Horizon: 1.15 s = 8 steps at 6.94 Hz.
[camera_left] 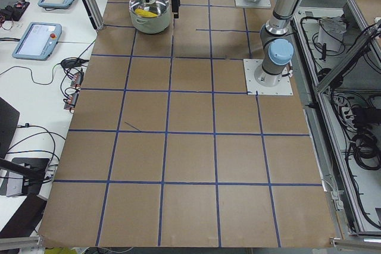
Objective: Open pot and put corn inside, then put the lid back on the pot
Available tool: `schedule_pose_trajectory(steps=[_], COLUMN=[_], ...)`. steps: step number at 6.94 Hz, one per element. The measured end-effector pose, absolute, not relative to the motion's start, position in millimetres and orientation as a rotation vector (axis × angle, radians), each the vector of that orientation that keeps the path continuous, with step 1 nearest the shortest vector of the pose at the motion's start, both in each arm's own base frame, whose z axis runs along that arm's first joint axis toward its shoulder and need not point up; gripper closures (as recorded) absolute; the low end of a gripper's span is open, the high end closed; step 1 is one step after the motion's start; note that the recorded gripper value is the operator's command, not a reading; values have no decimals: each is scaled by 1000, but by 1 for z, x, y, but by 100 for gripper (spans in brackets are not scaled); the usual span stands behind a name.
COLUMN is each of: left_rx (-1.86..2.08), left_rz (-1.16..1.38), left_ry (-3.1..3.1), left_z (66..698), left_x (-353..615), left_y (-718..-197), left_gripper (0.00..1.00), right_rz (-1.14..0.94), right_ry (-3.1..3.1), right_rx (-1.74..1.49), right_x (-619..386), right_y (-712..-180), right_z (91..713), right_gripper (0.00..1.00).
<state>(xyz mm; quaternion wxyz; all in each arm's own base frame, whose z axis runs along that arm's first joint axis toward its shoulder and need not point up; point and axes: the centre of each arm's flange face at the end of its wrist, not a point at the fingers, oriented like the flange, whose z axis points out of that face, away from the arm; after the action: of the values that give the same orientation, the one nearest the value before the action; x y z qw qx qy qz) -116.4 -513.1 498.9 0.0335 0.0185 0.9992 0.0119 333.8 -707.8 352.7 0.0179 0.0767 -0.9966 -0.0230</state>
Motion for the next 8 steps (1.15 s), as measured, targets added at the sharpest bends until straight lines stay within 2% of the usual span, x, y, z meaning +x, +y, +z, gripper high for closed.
schedule_pose_trajectory(steps=[1,4,6,8], left_rx=[57,56,57,57], left_rz=[37,40,39,37], left_ry=[3074,3074,3074,3073], left_z=[499,499,499,499], left_x=[-116,-116,-116,-116], left_y=[-513,-513,-512,-512], left_gripper=[0,0,0,0], right_rz=[-71,-52,-20,50], right_ry=[-3096,-3103,-3116,-3116], right_rx=[240,225,125,108], right_x=[334,321,265,200], right_y=[-708,-711,-712,-690], right_z=[353,366,413,473], right_gripper=[3,0,1,1])
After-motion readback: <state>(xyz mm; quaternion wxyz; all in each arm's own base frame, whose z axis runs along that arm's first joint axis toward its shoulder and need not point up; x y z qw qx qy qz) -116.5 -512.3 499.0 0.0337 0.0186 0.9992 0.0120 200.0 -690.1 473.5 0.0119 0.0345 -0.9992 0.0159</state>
